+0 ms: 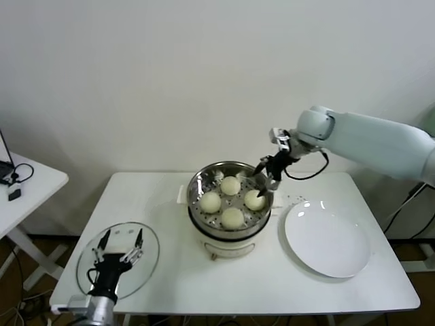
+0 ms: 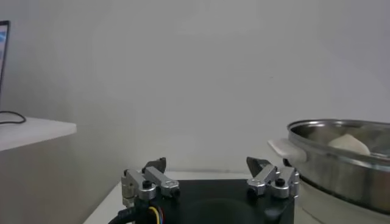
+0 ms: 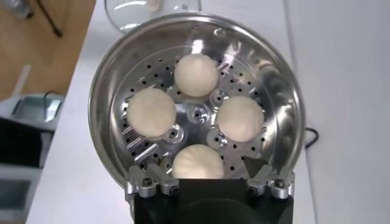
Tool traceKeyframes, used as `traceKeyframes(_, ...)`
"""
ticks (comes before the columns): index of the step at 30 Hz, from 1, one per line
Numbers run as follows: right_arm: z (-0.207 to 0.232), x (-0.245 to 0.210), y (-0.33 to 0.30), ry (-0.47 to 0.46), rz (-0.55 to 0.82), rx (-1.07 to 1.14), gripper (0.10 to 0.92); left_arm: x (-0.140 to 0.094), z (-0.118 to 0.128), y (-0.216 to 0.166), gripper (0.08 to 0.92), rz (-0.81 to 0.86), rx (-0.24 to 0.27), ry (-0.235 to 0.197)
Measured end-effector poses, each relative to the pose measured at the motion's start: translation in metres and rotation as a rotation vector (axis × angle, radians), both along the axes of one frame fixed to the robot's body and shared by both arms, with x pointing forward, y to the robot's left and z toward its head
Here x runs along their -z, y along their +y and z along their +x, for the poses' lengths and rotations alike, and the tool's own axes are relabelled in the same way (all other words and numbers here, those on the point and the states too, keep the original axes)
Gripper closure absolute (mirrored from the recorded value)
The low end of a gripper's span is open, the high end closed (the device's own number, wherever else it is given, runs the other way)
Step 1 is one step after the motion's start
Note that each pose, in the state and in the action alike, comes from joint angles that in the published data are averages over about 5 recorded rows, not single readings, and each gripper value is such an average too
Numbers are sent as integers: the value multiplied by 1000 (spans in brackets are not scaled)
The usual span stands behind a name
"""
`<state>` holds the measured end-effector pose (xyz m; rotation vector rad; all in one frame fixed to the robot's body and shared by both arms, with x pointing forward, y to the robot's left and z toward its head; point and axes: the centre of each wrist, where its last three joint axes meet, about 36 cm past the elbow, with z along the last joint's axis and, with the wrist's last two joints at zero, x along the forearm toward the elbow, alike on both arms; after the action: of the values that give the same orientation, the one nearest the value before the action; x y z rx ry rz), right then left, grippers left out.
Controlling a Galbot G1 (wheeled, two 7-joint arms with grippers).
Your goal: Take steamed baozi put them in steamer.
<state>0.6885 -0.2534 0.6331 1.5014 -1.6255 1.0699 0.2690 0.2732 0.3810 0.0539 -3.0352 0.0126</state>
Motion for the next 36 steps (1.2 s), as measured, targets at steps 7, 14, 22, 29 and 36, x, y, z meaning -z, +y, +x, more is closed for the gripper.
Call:
traceKeyframes(7, -28, 24, -44, -91, 152, 73, 200, 2, 4, -7, 177, 20, 15, -10)
traceKeyframes(14, -68, 54, -86, -215, 344, 181, 200, 2, 6, -9, 177, 40, 26, -24)
traceKeyframes(22, -119, 95, -101, -406, 565, 308, 200, 6, 5, -10, 177, 48, 26, -31)
traceKeyframes(29, -167, 141, -96, -538, 764, 440, 200, 8, 7, -4, 177, 47, 13, -36)
traceKeyframes(36, -224, 196, -91, -639, 920, 619, 200, 9, 11, 3, 177, 41, -14, -39)
